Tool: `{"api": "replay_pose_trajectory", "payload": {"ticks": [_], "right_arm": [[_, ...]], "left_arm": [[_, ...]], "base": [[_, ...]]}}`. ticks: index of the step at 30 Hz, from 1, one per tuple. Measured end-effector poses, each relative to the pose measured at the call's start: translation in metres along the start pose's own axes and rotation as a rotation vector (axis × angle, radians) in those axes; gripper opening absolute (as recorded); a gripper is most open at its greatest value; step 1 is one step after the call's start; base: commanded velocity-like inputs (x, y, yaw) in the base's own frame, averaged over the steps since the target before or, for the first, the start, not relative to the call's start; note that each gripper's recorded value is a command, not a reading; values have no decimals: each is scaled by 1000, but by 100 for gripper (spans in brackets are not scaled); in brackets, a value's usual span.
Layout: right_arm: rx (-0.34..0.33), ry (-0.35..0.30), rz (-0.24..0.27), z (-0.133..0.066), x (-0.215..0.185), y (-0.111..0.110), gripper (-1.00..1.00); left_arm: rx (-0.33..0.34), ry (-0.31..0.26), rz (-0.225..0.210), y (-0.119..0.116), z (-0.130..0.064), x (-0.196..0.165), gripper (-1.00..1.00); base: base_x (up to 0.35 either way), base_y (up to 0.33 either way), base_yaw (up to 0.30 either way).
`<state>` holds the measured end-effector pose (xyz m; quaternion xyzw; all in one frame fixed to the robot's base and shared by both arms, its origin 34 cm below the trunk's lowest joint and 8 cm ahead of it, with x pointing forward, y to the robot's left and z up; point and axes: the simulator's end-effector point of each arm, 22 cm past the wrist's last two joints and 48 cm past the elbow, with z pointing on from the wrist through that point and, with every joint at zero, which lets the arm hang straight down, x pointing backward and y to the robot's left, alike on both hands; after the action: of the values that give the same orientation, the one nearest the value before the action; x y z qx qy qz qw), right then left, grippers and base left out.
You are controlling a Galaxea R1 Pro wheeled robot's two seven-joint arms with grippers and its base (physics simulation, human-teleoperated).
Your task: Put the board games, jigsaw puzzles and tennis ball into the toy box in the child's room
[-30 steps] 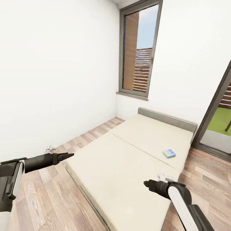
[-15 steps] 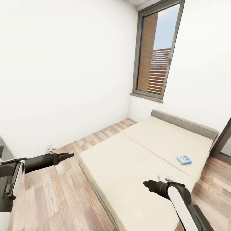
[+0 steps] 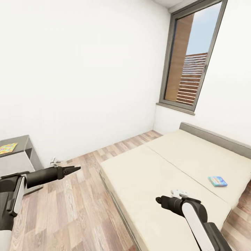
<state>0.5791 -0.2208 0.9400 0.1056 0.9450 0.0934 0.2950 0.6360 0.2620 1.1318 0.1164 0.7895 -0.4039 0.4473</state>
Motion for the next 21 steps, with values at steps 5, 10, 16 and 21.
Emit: {"api": "replay_pose_trajectory", "payload": {"ticks": [5, 10, 16, 21], "right_arm": [[0, -3, 0, -1, -1, 0, 100], [-1, -6, -1, -2, -2, 1, 100], [-2, -8, 0, -3, -2, 1, 100], [-2, -10, 0, -4, -3, 1, 100]], "left_arm": [[1, -2, 2, -1, -1, -1, 100], [2, -4, 5, -2, -1, -2, 100], [3, -7, 8, -4, -2, -4, 100], [4, -9, 10, -5, -3, -5, 100]], "base": [[-136, 0, 280], [-148, 0, 280], [-35, 0, 280], [-76, 0, 280]]}}
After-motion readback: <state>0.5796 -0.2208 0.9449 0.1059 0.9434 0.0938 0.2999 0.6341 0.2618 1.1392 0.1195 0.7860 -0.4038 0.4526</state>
